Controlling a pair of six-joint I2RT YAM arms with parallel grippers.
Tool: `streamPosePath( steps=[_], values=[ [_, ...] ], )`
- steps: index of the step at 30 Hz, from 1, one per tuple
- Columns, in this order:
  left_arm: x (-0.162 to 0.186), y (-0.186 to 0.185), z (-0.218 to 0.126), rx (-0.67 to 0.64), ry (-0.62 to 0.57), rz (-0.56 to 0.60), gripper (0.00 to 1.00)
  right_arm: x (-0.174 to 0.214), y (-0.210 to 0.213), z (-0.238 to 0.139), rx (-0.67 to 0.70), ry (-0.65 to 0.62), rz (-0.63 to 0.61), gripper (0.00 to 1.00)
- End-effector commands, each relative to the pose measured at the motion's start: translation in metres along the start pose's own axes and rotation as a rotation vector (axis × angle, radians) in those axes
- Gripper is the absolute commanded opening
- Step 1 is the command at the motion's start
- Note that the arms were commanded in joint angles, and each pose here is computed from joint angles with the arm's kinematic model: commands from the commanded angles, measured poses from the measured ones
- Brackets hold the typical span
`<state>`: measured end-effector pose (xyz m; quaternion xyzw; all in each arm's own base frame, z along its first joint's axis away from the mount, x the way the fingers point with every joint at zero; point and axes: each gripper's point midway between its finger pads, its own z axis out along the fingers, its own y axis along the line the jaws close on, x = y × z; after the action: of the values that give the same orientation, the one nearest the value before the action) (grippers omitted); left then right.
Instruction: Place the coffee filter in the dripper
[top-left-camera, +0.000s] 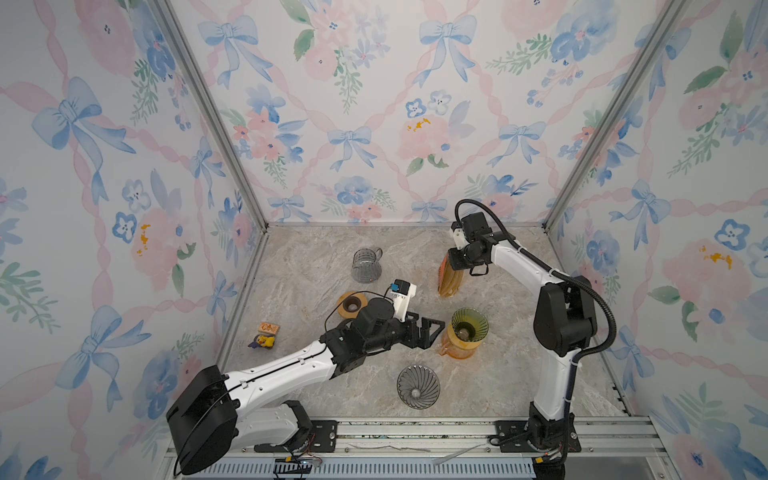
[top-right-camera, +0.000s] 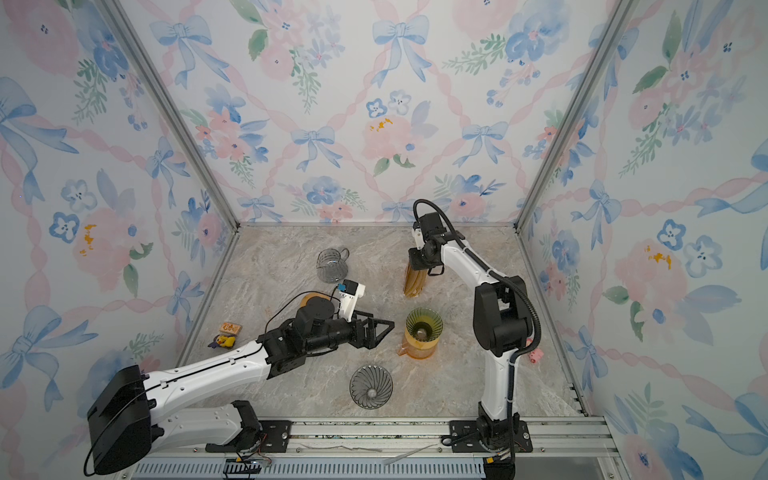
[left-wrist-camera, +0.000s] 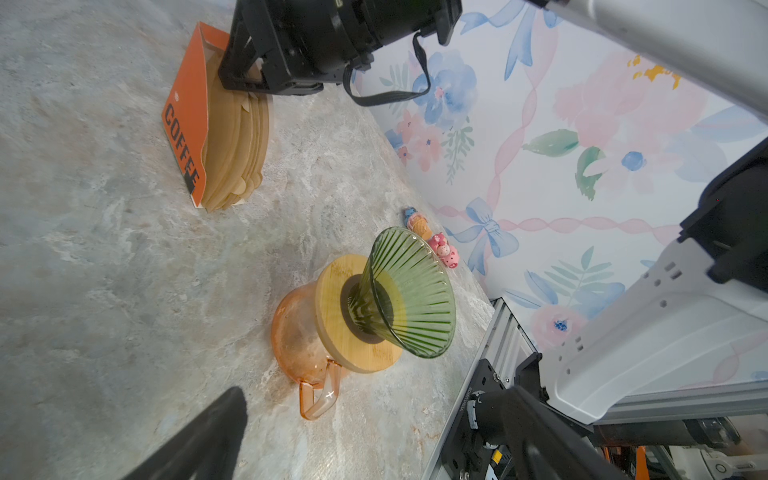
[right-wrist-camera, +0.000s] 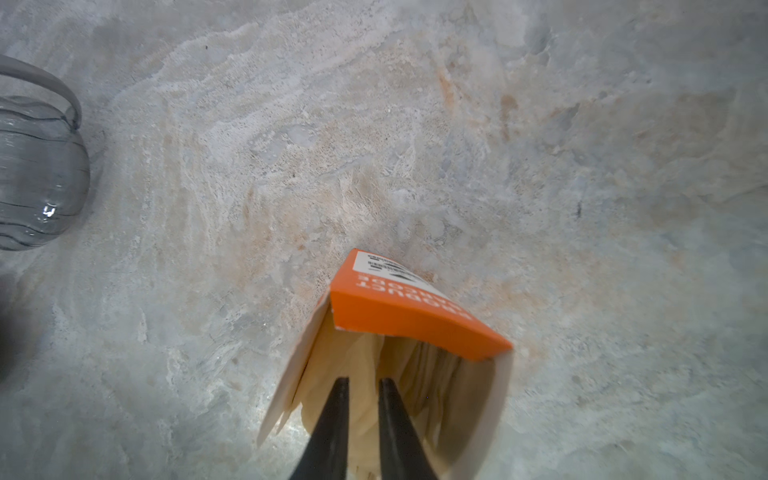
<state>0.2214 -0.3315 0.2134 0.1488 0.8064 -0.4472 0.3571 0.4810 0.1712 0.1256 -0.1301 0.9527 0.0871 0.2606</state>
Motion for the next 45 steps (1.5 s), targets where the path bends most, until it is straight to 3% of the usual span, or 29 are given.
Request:
streamPosePath(
  steps=[1,45],
  values=[
    [0.000,0.000,-0.003,-0.002,-0.005,0.012,0.98,-0.016,0.011,-0.026,-0.023,-0.081,-0.015,0.18],
    [-0.001,0.005,-0.008,-0.025,-0.010,0.014,0.98,0.000,0.009,0.029,-0.028,0.023,0.021,0.15]
  ],
)
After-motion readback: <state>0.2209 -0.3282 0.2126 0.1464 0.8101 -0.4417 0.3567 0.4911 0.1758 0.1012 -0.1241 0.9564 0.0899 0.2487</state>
